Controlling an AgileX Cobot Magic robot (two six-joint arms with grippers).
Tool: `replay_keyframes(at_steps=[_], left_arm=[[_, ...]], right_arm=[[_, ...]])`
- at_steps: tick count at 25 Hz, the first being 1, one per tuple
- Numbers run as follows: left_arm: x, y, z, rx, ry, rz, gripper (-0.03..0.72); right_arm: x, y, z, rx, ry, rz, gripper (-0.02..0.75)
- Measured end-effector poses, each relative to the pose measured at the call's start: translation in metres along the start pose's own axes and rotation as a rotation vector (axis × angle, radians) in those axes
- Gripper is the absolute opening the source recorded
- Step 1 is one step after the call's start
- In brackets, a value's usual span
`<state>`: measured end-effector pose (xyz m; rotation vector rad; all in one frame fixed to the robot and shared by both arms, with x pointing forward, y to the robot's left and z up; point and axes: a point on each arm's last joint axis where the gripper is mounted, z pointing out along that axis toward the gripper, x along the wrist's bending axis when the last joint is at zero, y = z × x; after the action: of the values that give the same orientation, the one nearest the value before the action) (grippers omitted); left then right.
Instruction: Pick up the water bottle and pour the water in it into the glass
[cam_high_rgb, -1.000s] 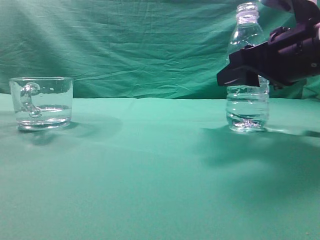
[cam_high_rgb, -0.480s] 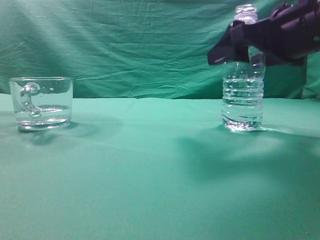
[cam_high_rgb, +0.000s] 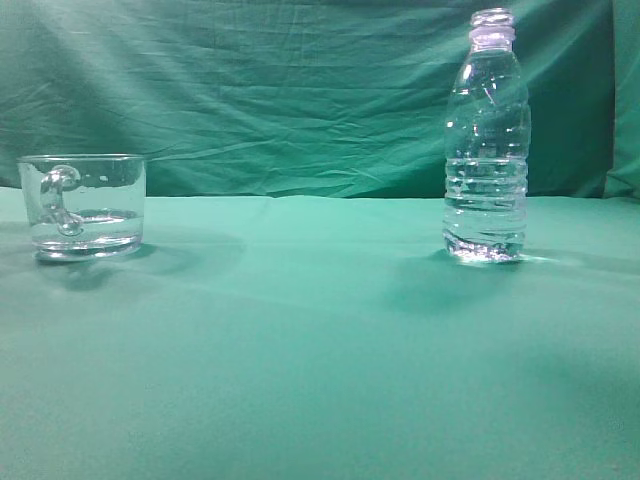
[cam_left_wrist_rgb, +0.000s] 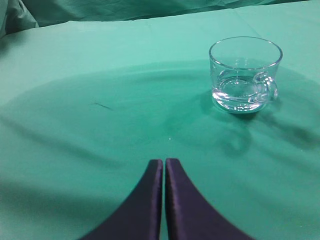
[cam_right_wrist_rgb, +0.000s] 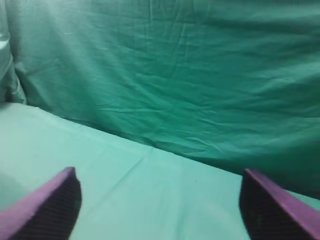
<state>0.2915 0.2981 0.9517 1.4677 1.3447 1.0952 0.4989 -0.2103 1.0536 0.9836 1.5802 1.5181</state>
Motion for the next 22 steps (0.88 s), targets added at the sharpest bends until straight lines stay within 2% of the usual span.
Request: replay_keyframes(at_steps=[1,4,6,9,11,12,19,22], left_arm=[[0.0,0.0,0.0,0.0,0.0,0.0,0.0],[0.0,0.0,0.0,0.0,0.0,0.0,0.0],[0.0,0.0,0.0,0.0,0.0,0.0,0.0],[0.0,0.0,0.0,0.0,0.0,0.0,0.0],[0.0,0.0,0.0,0.0,0.0,0.0,0.0],[0.0,0.0,0.0,0.0,0.0,0.0,0.0],[0.0,0.0,0.0,0.0,0.0,0.0,0.0],[0.0,0.0,0.0,0.0,0.0,0.0,0.0]], right_arm=[[0.001,0.011,-0.01,-0.016,-0.013,0.001,0.51],[0.004,0.04,-0.04,-0.061,-0.044,0.01,0.247],[0.008,0.055,-0.06,-0.097,-0.046,0.0,0.101],[0.015,0.073,-0.088,-0.154,-0.029,0.011,0.0],[0.02,0.083,-0.105,-0.2,-0.014,-0.013,0.0],[0.022,0.087,-0.114,-0.224,-0.008,-0.041,0.049],[0.036,0.108,-0.175,-0.42,0.025,0.02,0.049],[0.036,0.102,-0.193,-0.436,-0.013,0.032,0.049]])
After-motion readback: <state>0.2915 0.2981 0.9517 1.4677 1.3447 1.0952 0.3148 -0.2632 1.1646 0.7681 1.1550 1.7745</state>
